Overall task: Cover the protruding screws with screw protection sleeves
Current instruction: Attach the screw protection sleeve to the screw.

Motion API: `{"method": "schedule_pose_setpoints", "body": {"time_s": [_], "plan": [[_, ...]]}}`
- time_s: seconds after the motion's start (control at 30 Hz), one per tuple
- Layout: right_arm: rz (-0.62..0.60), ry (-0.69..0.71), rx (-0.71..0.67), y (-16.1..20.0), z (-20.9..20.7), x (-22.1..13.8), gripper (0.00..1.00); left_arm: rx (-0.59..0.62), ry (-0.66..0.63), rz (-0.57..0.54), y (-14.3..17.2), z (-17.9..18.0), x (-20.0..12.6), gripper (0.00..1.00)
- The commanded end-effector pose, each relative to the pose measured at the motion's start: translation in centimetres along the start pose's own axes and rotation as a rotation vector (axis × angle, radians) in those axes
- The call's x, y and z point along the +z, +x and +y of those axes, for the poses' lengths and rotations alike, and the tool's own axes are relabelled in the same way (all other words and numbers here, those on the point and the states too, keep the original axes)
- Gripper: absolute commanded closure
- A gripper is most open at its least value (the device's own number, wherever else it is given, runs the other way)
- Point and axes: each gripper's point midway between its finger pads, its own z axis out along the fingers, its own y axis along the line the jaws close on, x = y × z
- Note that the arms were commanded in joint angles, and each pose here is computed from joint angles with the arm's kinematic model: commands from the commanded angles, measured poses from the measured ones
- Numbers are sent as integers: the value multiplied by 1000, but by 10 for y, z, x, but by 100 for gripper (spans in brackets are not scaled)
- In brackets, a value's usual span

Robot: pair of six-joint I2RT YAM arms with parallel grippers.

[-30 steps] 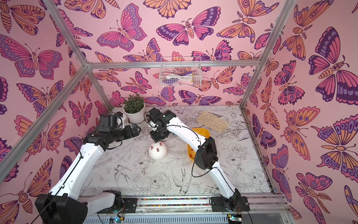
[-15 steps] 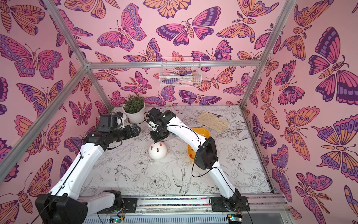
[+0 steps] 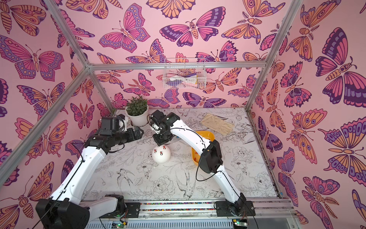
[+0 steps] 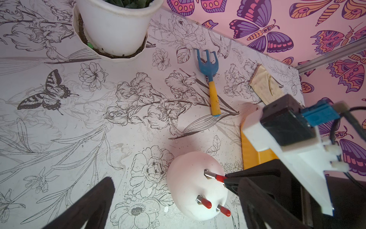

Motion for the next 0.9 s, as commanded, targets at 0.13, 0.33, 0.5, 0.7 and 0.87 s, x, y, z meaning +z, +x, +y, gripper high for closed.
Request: {"method": "schedule_pose_setpoints", "body": {"time_s": [0.13,0.33,0.5,0.7,0.87], "plan": [[29,4,18,2,-2,10,92,14,8,-11,1,1,-4,0],[31,5,19,3,-2,11,92,14,6,-8,1,2,-3,0],[29,-1,21,2,-1,10,92,12,6,-9,1,2,-3,0],[32,-11,30,2,0,12,91,14,6,-9,1,2,-4,0],[33,-14,35,2,1,13,91,15,4,-12,1,2,-4,0]]}}
